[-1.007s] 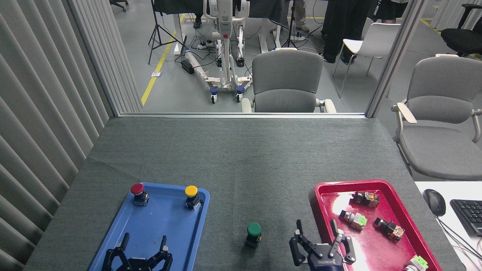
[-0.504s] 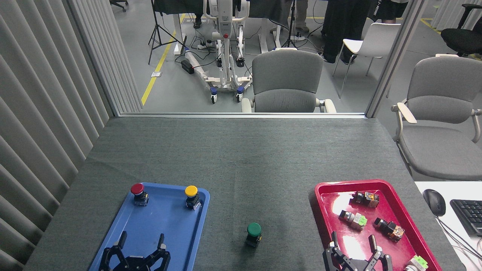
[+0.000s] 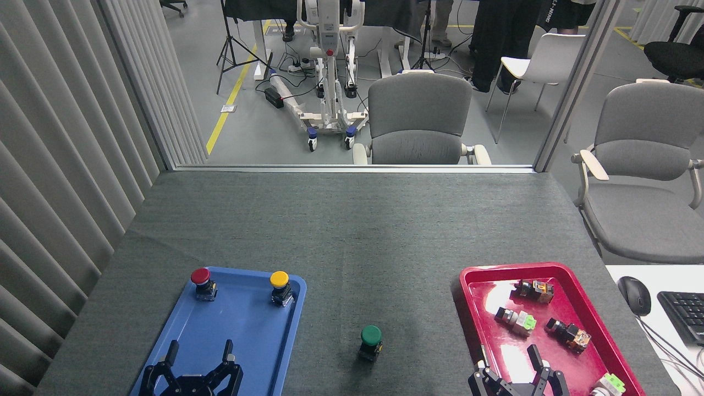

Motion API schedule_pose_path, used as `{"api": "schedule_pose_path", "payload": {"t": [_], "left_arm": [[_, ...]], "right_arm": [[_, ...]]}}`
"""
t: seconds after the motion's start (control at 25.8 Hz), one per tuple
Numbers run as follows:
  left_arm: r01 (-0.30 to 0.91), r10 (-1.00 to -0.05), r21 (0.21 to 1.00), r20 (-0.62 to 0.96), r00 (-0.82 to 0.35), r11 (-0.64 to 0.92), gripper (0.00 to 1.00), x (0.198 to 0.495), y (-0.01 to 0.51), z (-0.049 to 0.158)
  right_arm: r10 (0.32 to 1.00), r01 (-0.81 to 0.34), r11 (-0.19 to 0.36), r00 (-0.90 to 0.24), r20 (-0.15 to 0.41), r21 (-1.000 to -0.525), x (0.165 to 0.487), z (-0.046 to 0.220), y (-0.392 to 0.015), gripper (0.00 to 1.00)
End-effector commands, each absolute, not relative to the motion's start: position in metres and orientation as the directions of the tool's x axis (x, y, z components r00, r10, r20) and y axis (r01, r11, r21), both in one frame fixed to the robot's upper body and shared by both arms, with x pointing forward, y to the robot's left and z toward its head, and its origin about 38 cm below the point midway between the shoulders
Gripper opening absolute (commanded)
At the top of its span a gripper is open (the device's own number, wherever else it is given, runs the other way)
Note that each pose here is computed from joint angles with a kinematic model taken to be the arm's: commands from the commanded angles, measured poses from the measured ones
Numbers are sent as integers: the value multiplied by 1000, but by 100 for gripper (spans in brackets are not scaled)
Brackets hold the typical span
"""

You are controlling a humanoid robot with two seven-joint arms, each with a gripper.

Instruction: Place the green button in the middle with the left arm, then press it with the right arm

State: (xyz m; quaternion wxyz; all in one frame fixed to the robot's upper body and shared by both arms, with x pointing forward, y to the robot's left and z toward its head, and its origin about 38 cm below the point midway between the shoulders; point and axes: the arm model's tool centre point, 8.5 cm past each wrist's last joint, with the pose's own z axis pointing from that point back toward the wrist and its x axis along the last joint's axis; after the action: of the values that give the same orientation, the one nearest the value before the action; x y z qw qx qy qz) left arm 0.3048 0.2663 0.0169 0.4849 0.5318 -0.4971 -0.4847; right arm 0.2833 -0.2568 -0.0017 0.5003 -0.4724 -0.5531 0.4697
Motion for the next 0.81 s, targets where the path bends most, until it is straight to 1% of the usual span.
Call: {"api": "schedule_pose_path", "payload": {"t": [0.0,0.15,0.27,0.5,0.62,0.77], "left_arm": [[-78,-999,997,-2,42,-5,100,305,267,24],[-87,-999,996,-15,44,-18,100,312,272,29],[-113,-999,993,-13,40,-18,100,322,273,37],[-130,-998,990,-46,48,-52,100,325,287,45],[-121,-995,988,-93,36,-96,100,325,305,47],[-133,-993,985,-99,58,-106,100,326,314,53]], "right_arm": [[992,49,120,-42,118,-992,278,-3,-258,100],[991,22,137,4,137,-990,270,-11,-254,100],[991,25,130,4,131,-991,271,-10,-256,100],[992,27,128,6,128,-991,271,-10,-255,100],[992,24,126,12,126,-992,271,-11,-256,100],[992,25,121,21,122,-992,271,-10,-257,100]]}}
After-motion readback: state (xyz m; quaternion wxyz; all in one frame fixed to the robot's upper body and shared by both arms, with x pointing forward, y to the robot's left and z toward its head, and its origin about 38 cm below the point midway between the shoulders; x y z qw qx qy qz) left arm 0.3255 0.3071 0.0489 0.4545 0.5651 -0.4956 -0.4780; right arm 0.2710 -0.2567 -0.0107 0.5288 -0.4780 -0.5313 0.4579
